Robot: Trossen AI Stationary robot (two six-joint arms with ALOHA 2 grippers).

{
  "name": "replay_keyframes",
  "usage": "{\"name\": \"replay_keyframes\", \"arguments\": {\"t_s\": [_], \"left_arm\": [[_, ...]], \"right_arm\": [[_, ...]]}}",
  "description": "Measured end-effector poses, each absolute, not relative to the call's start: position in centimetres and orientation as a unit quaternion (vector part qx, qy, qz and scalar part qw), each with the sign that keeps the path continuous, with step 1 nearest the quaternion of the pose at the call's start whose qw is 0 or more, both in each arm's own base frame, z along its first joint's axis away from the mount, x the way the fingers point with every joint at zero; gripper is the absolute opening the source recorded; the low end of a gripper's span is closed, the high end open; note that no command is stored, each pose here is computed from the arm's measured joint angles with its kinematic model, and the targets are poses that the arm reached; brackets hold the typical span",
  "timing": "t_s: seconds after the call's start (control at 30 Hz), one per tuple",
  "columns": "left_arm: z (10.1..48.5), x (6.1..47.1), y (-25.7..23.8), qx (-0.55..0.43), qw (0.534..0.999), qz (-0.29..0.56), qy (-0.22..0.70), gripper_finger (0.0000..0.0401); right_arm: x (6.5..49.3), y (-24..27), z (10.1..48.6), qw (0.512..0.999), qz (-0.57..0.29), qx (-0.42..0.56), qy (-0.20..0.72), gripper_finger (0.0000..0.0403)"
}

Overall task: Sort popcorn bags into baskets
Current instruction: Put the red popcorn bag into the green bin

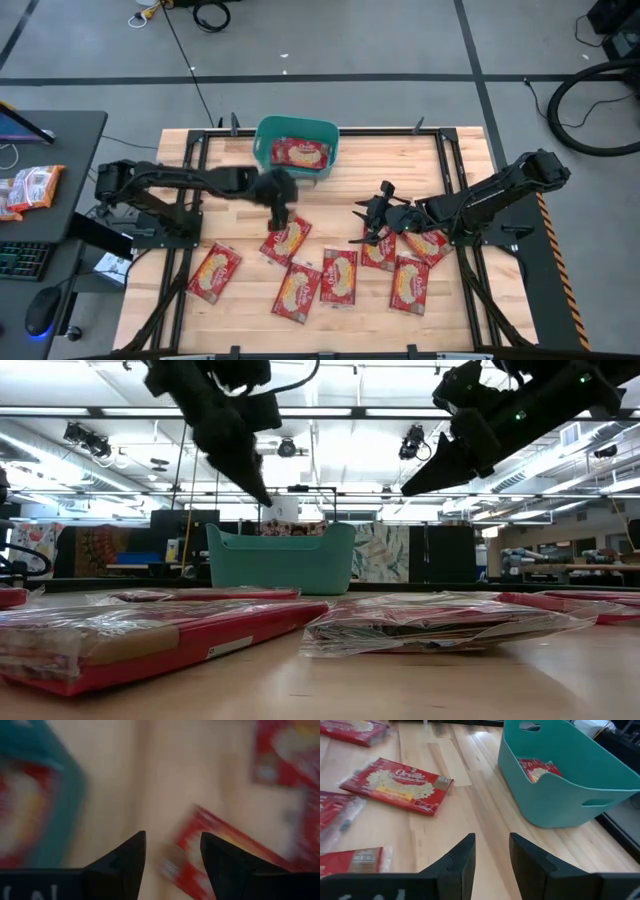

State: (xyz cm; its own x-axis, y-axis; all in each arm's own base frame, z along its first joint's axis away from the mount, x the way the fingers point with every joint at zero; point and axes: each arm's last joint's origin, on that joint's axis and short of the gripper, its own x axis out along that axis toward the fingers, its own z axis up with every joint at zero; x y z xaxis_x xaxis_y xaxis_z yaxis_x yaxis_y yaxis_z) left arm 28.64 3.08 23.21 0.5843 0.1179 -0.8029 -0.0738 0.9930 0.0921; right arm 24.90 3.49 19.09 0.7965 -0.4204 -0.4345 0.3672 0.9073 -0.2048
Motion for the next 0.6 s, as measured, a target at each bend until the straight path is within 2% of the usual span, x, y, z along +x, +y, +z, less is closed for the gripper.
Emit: {"name": "replay_keyframes", "arguments": {"t_s": [0.23,0.4,0.6], "left_arm": [[22.4,27.4,-1.6,-0.036,0.853,0.041,0.518,0.0192],[21.9,25.9,-4.3,-0.12,0.807,0.057,0.575,0.0192],[21.3,24.5,-6.7,-0.222,0.744,0.138,0.614,0.0192]], "right_arm": [[25.2,2.6,19.2,0.948,-0.181,-0.087,0.247,0.0124],[25.4,1.7,19.4,0.946,-0.186,-0.102,0.244,0.0124],[25.8,0.6,19.8,0.951,-0.17,-0.113,0.231,0.0124]]}}
